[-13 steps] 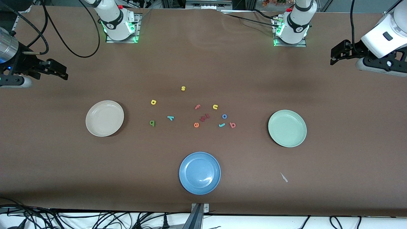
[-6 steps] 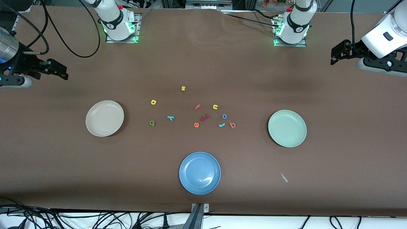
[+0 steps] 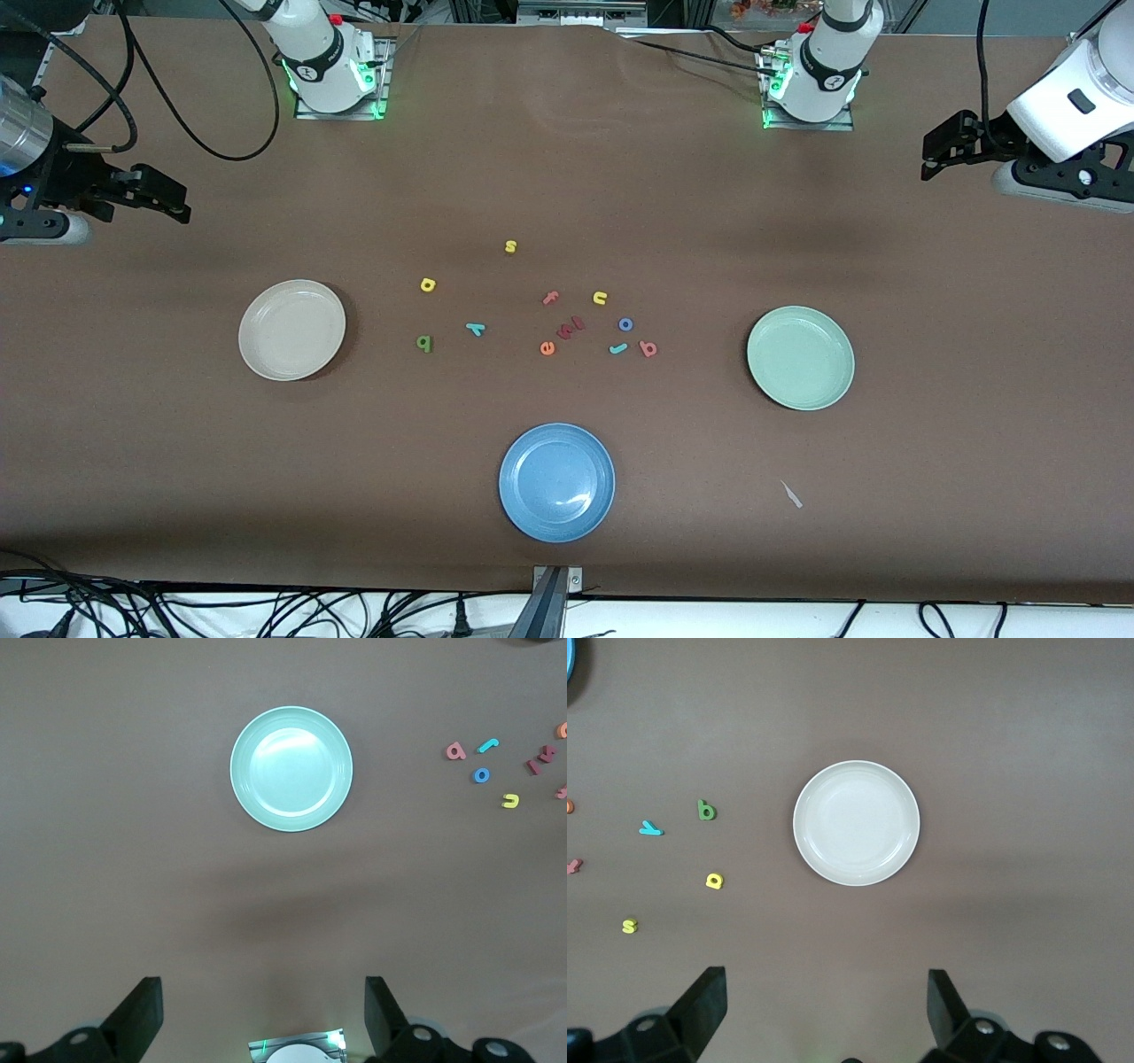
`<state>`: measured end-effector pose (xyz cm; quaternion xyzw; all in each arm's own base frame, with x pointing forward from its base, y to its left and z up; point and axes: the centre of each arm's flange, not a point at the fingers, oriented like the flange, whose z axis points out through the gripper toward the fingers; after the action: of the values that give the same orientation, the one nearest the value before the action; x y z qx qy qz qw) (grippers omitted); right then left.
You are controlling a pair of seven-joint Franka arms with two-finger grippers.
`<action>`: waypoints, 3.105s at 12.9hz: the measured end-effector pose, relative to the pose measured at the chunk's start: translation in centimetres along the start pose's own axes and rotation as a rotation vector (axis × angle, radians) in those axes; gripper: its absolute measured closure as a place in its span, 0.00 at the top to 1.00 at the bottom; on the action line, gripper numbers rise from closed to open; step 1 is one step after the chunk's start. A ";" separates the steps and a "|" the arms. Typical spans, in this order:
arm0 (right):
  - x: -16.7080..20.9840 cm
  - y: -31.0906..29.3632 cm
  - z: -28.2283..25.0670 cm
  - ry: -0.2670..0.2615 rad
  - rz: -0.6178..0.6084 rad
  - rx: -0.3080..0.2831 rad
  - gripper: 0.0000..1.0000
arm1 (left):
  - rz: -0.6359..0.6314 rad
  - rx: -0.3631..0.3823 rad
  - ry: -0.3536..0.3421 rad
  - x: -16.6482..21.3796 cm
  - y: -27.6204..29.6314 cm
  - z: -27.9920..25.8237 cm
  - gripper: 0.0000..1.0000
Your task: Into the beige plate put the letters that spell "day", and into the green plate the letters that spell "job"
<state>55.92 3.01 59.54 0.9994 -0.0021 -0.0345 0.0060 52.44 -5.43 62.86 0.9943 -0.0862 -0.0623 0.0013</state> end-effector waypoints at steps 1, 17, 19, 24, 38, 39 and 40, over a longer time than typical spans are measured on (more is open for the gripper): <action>0.1 -0.1 0.3 -0.007 -0.001 -0.001 1.00 | 0.000 0.000 0.000 0.0 0.0 0.0 1.00; 4.2 -2.5 9.7 -0.163 -0.036 -0.018 1.00 | -0.010 -0.002 -0.004 -0.2 -0.5 -0.2 1.00; 4.5 -3.1 10.6 -0.177 -0.045 -0.019 1.00 | -0.009 -0.002 -0.005 -0.2 -0.5 -0.1 1.00; 3.7 -7.0 11.0 -0.203 -0.094 -0.001 1.00 | 0.013 -0.028 -0.009 0.1 0.8 0.1 1.00; 2.7 -14.0 17.9 -0.134 -0.040 0.016 1.00 | 0.151 -0.088 -0.177 12.6 8.2 15.4 1.00; 2.8 -14.4 18.9 -0.118 -0.044 0.020 1.00 | 0.154 -0.090 -0.158 13.8 8.6 16.5 1.00; 2.9 -15.0 19.8 -0.105 -0.052 0.023 1.00 | 0.154 -0.093 -0.140 14.8 8.8 17.7 1.00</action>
<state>57.49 17.76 39.39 0.9959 0.0230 -0.0871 -0.0066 63.24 -16.46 43.53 0.9768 -0.1594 -0.1353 0.0464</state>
